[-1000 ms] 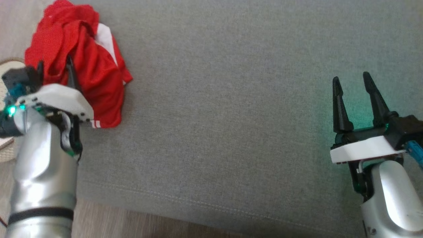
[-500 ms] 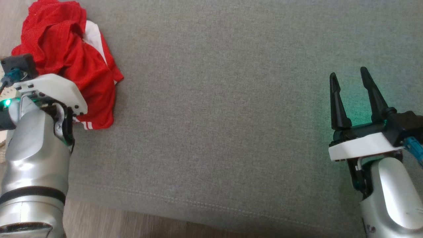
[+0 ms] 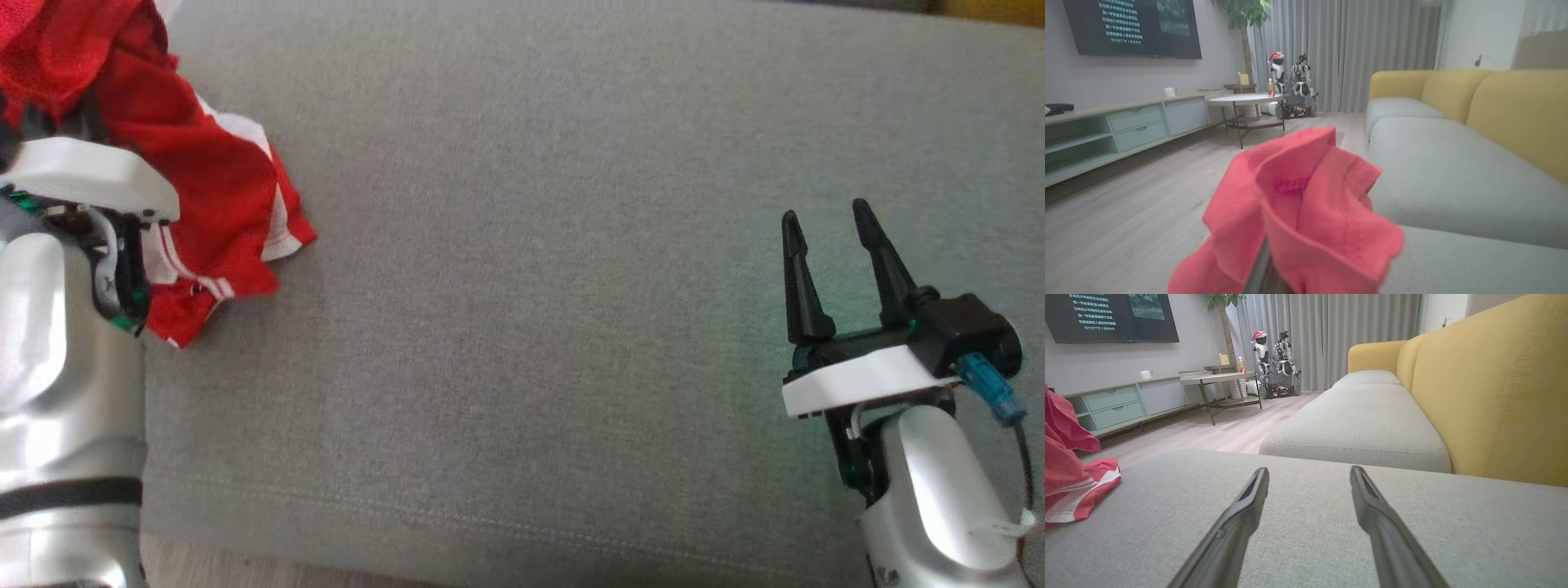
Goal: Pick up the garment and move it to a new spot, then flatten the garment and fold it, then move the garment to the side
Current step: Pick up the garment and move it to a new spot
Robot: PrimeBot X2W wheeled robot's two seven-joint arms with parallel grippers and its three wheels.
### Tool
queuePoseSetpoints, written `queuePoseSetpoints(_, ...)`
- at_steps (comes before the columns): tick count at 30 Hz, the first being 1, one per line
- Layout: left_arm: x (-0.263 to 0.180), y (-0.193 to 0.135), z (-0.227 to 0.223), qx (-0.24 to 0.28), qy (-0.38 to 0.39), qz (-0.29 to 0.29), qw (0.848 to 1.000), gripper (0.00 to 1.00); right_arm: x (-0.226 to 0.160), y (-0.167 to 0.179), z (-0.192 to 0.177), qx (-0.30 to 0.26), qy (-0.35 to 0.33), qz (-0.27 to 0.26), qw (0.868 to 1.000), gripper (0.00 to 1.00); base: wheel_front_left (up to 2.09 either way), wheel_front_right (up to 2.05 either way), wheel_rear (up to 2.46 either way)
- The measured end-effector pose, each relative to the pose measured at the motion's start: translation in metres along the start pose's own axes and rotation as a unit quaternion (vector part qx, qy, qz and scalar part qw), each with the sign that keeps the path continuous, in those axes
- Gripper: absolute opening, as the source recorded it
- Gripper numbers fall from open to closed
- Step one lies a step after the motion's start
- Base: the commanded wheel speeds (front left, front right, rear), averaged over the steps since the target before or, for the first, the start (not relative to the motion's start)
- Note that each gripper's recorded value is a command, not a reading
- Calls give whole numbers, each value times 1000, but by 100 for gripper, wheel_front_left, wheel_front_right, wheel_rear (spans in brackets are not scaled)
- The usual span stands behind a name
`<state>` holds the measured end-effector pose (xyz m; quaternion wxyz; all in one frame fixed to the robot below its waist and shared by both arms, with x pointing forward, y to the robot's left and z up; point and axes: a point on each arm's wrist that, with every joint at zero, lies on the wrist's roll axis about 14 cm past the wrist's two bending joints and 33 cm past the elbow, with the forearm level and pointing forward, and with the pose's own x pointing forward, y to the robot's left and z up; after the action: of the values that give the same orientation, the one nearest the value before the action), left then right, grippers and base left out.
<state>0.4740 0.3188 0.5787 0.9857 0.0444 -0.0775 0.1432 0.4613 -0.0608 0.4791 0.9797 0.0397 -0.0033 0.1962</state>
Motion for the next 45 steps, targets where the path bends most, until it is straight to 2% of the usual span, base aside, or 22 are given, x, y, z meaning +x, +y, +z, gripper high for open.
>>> queuePoseSetpoints(6,-9,-31,50,-26,-77,-45,996,0,-14,-7,19,-6,-18,-17,1000,100,0,0,0)
queuePoseSetpoints(12,-9,-96,74,-58,-105,-118,986,0,-32,-24,37,-3,-41,-47,998,100,0,0,0)
queuePoseSetpoints(19,-9,-187,77,-80,-93,-213,969,0,-55,-60,52,-1,-63,-103,993,100,0,0,0)
queuePoseSetpoints(20,-9,-187,77,-80,-93,-213,969,0,-55,-60,52,-1,-63,-103,993,100,0,0,0)
queuePoseSetpoints(25,-12,-265,81,-90,-93,-293,947,0,-67,-88,63,0,-80,-144,986,100,0,0,0)
queuePoseSetpoints(29,-25,-325,64,-87,-72,-356,928,0,-78,-110,67,0,-87,-177,980,100,0,0,0)
queuePoseSetpoints(30,-30,-338,57,-86,-64,-367,924,41,-82,-115,66,1,-86,-185,979,100,0,0,0)
queuePoseSetpoints(31,-34,-350,49,-82,-55,-380,920,100,-86,-120,65,2,-84,-192,978,100,0,0,0)
queuePoseSetpoints(33,-49,-374,32,-89,-30,-408,908,100,-94,-127,61,3,-78,-206,975,100,0,0,0)
queuePoseSetpoints(36,-81,-410,12,-103,8,-460,882,100,-105,-137,58,2,-71,-225,972,100,0,0,0)
queuePoseSetpoints(39,-106,-431,2,-109,28,-491,864,100,-114,-146,56,-2,-66,-242,968,100,0,0,0)
queuePoseSetpoints(41,-109,-432,-1,-112,35,-488,865,100,-116,-148,57,-2,-68,-246,967,100,0,0,0)
queuePoseSetpoints(45,-94,-412,-9,-104,44,-448,887,100,-109,-144,59,0,-74,-237,969,100,0,0,0)
